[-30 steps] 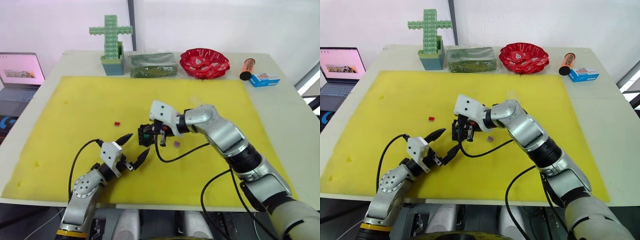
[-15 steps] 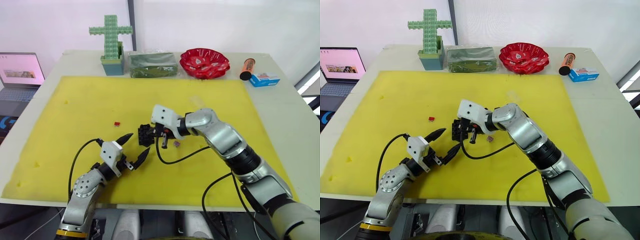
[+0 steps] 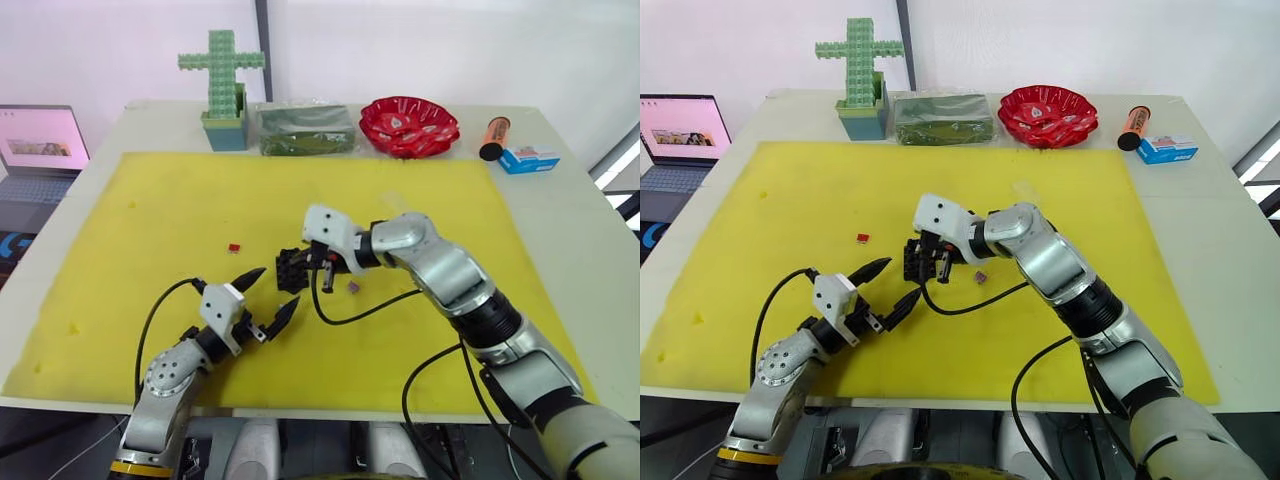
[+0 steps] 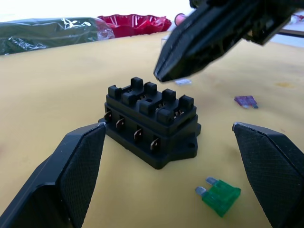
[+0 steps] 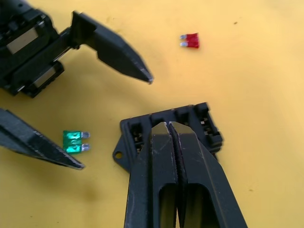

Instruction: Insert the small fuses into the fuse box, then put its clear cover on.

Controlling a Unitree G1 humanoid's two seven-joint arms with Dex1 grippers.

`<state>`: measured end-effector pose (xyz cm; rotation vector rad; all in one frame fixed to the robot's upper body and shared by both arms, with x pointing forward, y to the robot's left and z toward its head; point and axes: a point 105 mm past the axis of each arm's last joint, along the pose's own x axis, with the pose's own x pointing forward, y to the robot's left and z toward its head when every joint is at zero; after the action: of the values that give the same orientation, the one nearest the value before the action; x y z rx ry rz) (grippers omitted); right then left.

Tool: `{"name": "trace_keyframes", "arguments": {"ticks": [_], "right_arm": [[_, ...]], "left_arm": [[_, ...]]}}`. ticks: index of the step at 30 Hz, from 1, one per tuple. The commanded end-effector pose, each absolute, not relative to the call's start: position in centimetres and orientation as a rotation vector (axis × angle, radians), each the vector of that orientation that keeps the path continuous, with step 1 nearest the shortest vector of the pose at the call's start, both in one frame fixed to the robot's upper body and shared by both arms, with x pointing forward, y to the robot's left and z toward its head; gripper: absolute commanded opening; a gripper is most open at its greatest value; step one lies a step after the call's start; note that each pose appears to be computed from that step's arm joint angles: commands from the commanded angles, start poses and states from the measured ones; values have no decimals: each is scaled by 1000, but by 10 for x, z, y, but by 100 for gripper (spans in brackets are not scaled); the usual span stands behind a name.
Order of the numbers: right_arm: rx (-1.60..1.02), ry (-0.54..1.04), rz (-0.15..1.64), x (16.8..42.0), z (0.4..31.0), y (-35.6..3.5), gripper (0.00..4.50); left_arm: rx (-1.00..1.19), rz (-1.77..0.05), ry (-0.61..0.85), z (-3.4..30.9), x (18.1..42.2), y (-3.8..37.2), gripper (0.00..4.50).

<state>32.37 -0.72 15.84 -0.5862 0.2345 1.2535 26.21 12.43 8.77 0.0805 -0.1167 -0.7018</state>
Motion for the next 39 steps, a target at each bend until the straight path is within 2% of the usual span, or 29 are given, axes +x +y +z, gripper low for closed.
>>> {"name": "trace_keyframes", "arguments": {"ticks": [1,4,7,13,17,18,20,25,35,39], "right_arm": [[-507,48,1301,313,199,4,3],[-382,17,1304,307,213,-4,3],[-410,16,1316,301,206,-17,60],[-363,11,1283,298,203,-33,273],[-332,-10,1148,306,204,-57,421],[-333,-12,1094,310,203,-65,446],[-332,-1,1051,311,198,-77,446],[-406,39,1107,295,181,-82,446],[-372,-1,1140,287,175,-76,446],[-383,-67,1125,287,177,-75,446]], "left_arm": [[80,-727,-142,103,253,130,450],[76,-776,-110,108,240,138,450],[55,-814,-79,113,234,146,450],[76,-807,-58,120,234,158,450],[99,-727,-48,126,241,178,450],[112,-687,-43,127,245,184,450],[125,-655,-35,128,250,191,450],[159,-761,-6,124,244,189,450],[236,-863,32,117,234,188,450],[232,-884,19,117,232,187,450]]}}
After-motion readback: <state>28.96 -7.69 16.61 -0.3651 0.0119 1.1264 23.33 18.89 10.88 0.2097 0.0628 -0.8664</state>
